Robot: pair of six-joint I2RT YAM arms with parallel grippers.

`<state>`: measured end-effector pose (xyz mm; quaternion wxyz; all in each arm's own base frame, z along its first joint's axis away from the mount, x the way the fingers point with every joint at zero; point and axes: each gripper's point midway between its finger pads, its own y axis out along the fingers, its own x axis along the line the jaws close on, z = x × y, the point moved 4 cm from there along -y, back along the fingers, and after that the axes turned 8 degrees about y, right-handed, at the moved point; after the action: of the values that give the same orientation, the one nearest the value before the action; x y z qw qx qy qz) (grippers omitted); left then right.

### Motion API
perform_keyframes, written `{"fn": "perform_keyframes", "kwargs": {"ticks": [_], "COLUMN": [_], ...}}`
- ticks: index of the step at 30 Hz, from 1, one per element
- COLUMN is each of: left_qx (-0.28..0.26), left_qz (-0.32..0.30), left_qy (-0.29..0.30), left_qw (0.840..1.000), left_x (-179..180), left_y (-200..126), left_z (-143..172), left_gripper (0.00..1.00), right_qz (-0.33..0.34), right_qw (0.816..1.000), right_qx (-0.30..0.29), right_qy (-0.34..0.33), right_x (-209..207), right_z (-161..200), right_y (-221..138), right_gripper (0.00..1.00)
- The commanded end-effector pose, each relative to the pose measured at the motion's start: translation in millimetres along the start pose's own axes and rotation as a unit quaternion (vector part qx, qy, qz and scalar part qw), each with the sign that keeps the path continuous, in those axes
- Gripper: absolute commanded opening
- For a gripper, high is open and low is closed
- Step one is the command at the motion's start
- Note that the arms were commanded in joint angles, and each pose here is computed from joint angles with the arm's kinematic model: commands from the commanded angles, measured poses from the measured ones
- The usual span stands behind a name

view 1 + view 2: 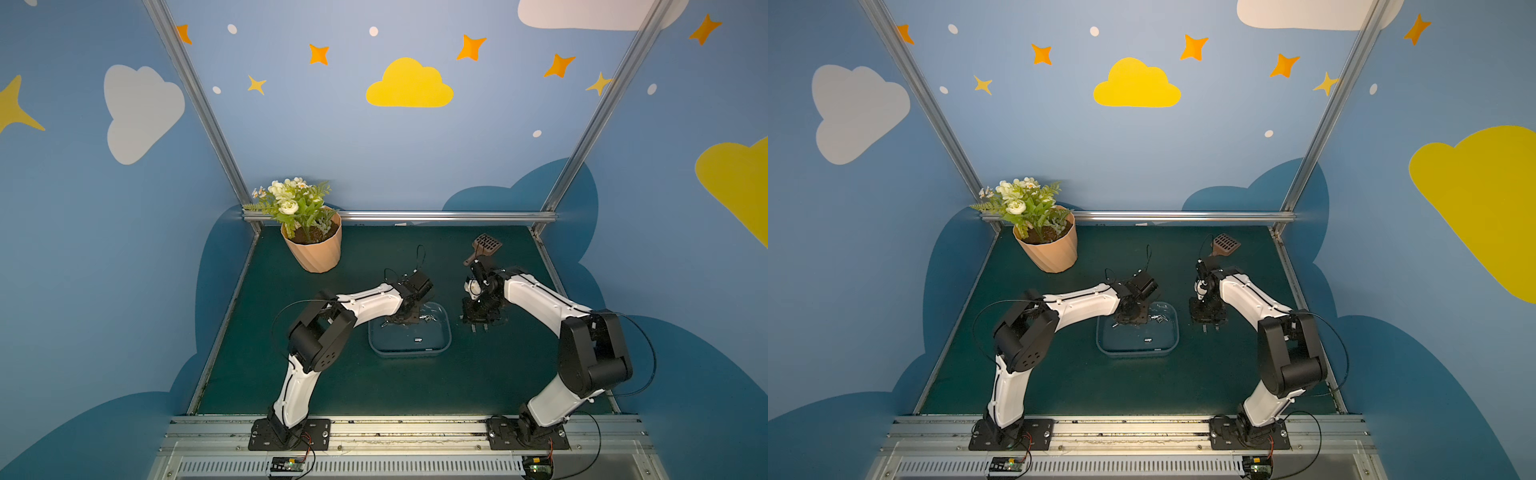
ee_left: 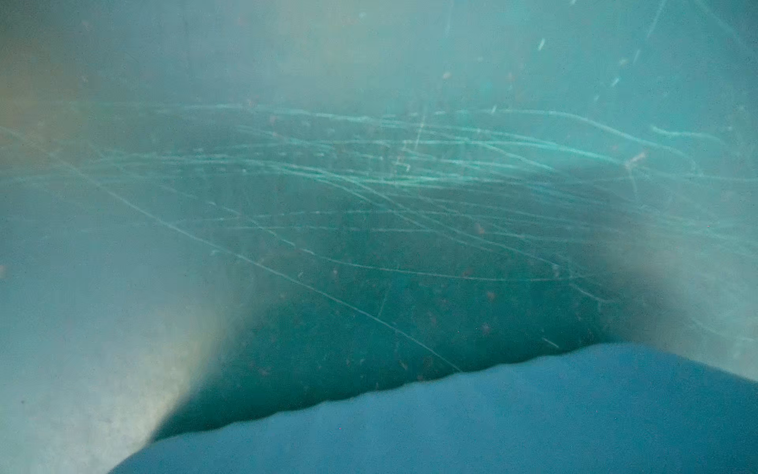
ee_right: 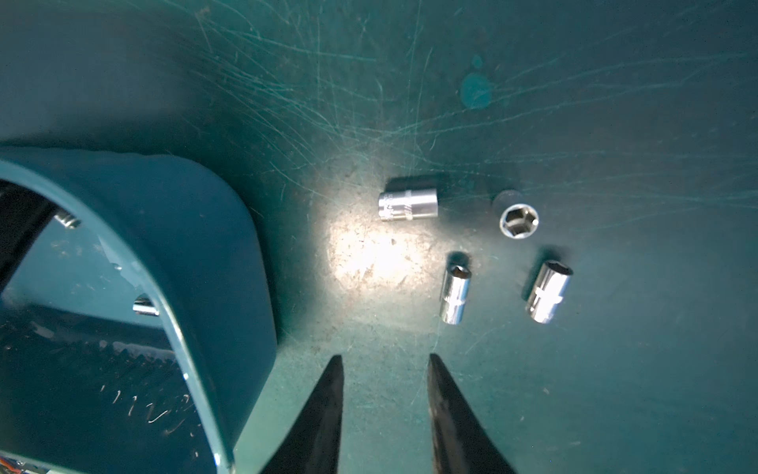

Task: Take out the socket from the storage box
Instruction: Pick up the socket head from the storage box.

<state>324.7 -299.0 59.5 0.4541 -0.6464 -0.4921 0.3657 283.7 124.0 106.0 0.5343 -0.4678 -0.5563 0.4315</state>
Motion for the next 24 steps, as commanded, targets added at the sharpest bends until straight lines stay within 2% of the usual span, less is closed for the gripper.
{"fn": "perform_keyframes", "kwargs": {"ticks": [1,8,17,24], "left_qx": [0.023,0.001,-0.053,-0.097], "left_qz": [-0.003,0.003,0.025,0.014], "left_qy": [0.007,0.011,0.023,0.014], "left_qw": [1.000,1.000,0.998,0.995], "left_x": [1.7,1.6,3.1,21.1], "left_y": [8.0,-12.2,-71.6,-115.2], "left_z": [12.7,4.8,-11.7,-15.3], "left_gripper": [0.09,0.07,0.08,0.09], "right_qz": [-0.002,0.001,-0.001,-0.002], "right_qw": [1.000,1.000,1.000,1.000], "right_qx": [0.004,0.004,0.007,0.004], "right_qy": [-0.002,-0.004,-0.006,-0.008], "right_x": [0.5,0.6,1.7,3.6], "right_z": [4.8,4.8,4.4,3.7], "right_y": [1.5,0.8,1.8,1.3], "right_gripper": [0.35,0.35,0.34,0.33]}}
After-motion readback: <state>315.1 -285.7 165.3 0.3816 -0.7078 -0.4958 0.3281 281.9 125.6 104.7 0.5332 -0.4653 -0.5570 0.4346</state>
